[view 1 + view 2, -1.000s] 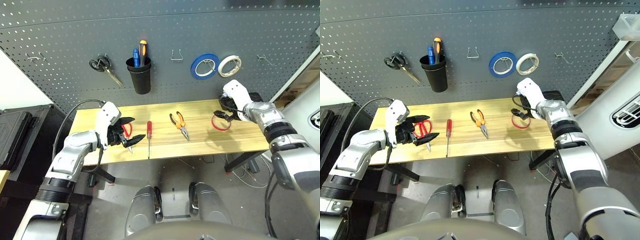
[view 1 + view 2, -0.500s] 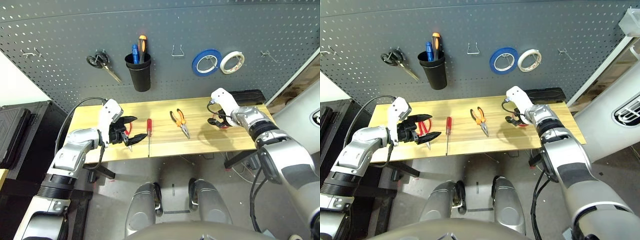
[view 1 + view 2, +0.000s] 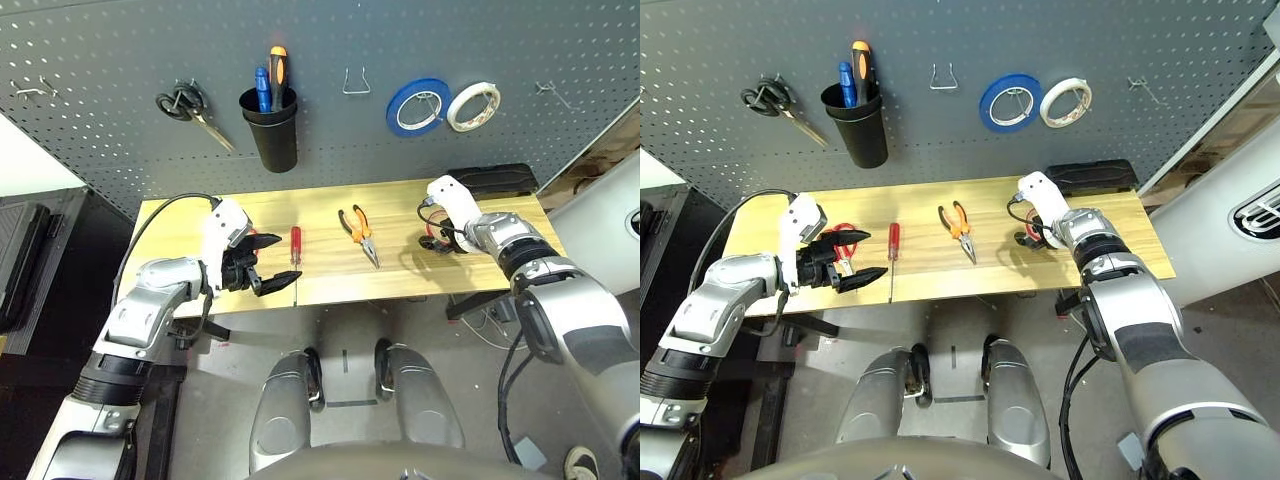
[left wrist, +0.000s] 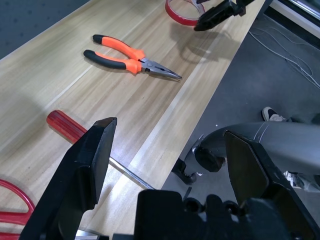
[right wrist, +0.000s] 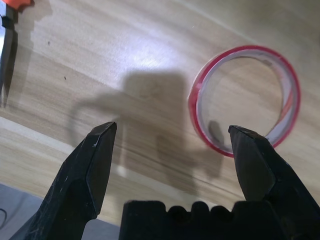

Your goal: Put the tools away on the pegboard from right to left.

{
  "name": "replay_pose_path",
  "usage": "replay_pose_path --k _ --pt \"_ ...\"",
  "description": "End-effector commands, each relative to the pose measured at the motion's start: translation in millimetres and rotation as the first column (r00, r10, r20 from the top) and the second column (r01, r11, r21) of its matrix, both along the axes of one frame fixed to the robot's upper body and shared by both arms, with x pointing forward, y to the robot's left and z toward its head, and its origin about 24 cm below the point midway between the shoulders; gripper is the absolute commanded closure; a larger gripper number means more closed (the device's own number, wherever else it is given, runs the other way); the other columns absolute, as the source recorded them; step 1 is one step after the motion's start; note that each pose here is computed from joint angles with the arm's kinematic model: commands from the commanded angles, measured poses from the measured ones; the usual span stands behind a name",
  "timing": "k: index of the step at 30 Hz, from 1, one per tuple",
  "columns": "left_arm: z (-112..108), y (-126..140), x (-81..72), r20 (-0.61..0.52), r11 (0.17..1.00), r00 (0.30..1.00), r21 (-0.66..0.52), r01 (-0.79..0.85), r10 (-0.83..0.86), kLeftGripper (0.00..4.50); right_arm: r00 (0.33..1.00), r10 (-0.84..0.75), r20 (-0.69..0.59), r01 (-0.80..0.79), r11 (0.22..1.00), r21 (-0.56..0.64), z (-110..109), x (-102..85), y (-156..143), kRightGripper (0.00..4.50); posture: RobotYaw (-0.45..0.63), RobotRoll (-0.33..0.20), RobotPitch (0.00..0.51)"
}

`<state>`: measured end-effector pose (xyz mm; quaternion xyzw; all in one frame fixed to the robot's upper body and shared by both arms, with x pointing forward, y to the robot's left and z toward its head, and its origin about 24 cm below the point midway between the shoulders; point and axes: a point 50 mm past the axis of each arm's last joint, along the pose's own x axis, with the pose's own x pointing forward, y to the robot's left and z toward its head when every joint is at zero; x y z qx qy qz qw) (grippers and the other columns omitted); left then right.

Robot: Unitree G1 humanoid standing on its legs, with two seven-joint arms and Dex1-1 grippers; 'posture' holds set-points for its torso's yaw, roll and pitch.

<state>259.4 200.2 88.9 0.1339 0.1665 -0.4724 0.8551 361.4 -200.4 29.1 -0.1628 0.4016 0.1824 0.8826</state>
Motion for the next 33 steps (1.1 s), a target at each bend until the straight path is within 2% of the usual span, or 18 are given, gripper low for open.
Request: replay_pose_path --k 1,29,31,33 --pt "1.4 0.7 -3.3 -0.004 1.0 1.0 0.003 -0.007 0.007 0.04 0.999 -0.028 -0.032 0.029 0.999 0.019 -12.4 -7.3 0.0 0.0 0.03 0.0 0.222" --pt "9.7 -3.6 -15.0 -0.001 0.999 0.999 -0.003 -0.035 0.035 0.04 0.997 -0.072 -0.034 0.073 0.997 0.016 -24.6 -13.2 2.5 0.0 0.06 0.0 0.239" --pt "10.0 -3.5 -15.2 -0.001 0.999 0.999 -0.003 -0.037 0.037 0.0 0.996 -0.078 -0.038 0.079 0.997 0.021 -25.0 -13.6 2.1 0.38 0.07 0.0 0.24" --pt "10.2 -3.5 -15.2 -0.001 0.999 0.999 -0.003 -0.039 0.039 0.0 0.996 -0.086 -0.039 0.087 0.996 0.027 -25.2 -13.9 1.4 0.94 0.07 0.0 0.24"
